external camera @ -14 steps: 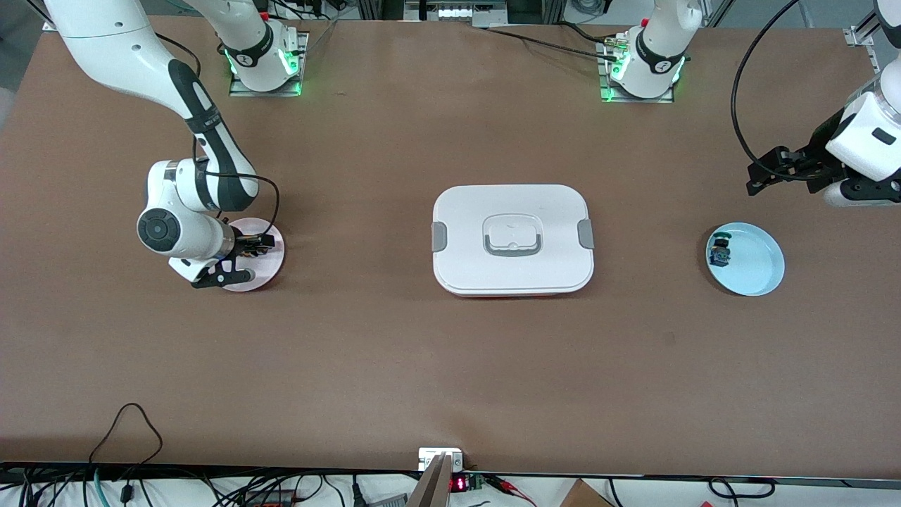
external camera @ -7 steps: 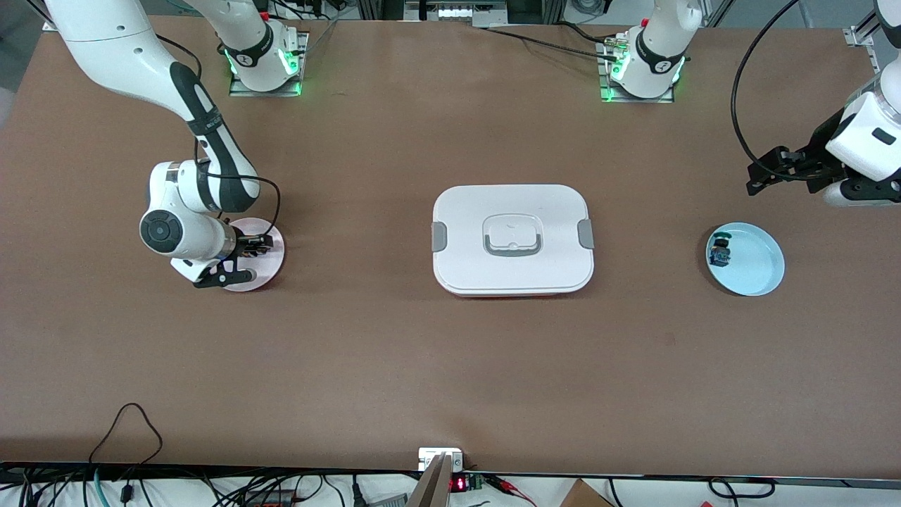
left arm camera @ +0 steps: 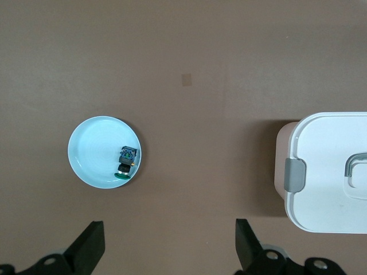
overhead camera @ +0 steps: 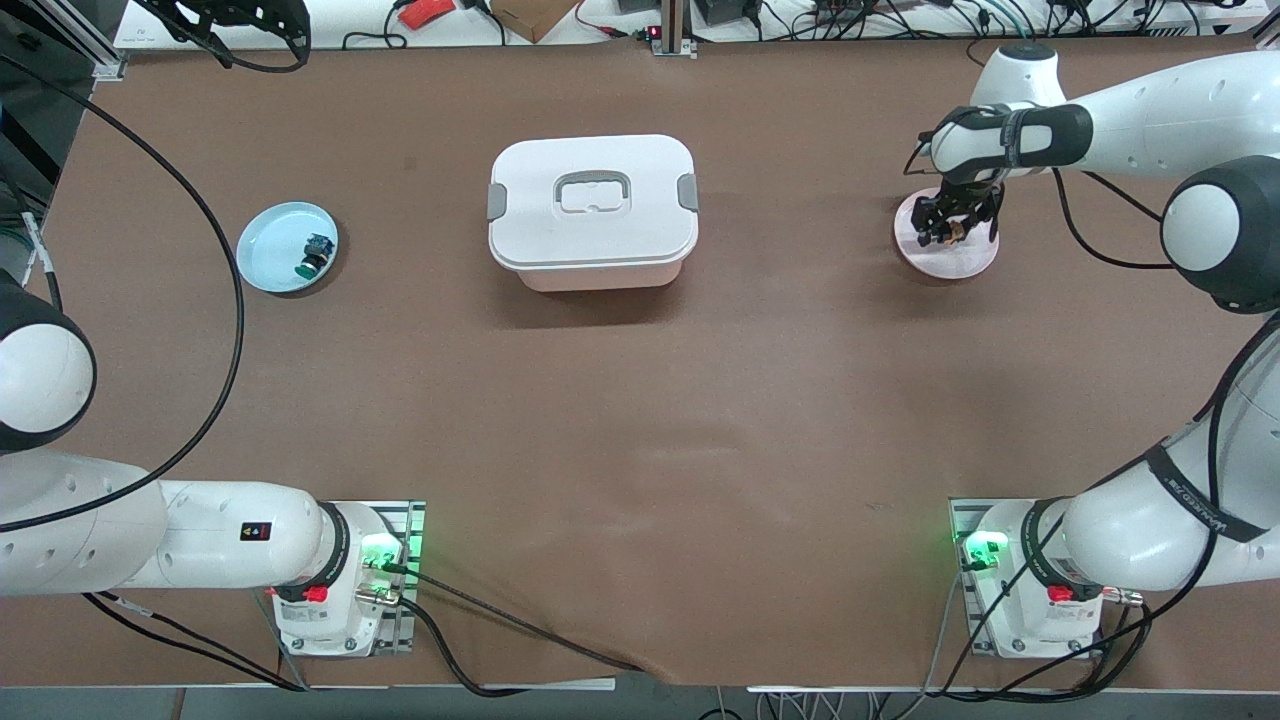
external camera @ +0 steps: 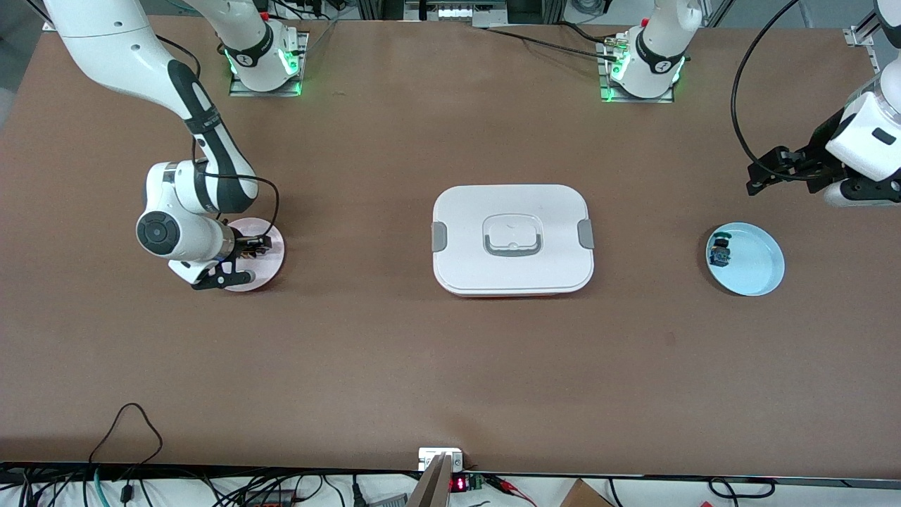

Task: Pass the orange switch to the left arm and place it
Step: 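Lower the right gripper and close it on the orange switch, then lift the orange switch with the right gripper above the white box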

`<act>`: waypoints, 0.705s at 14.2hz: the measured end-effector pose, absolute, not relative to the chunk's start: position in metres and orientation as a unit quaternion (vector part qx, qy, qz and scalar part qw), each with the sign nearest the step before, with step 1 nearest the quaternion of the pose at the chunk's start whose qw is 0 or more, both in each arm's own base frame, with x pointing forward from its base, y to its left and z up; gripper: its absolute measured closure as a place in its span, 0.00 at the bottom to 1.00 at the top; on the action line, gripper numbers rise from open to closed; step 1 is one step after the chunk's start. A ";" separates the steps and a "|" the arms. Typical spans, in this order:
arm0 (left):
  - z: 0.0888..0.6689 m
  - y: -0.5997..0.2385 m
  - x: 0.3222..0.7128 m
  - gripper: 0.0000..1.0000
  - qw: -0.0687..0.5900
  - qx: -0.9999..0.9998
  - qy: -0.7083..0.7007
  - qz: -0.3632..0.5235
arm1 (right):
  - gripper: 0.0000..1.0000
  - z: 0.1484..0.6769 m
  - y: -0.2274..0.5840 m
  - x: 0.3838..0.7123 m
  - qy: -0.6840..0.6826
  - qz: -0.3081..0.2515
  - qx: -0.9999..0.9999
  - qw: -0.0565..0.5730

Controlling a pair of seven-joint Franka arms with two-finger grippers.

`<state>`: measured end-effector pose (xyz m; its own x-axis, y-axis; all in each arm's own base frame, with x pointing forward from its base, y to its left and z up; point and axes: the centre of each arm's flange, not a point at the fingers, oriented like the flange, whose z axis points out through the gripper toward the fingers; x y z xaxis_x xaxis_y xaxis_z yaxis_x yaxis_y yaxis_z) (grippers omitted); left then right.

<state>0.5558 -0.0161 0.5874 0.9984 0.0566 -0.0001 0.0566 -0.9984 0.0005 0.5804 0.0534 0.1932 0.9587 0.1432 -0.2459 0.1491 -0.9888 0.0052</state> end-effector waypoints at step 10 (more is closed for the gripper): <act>0.587 -0.016 0.556 0.00 0.000 1.000 0.028 0.000 | 0.28 0.322 0.071 0.628 0.111 -0.059 0.992 0.005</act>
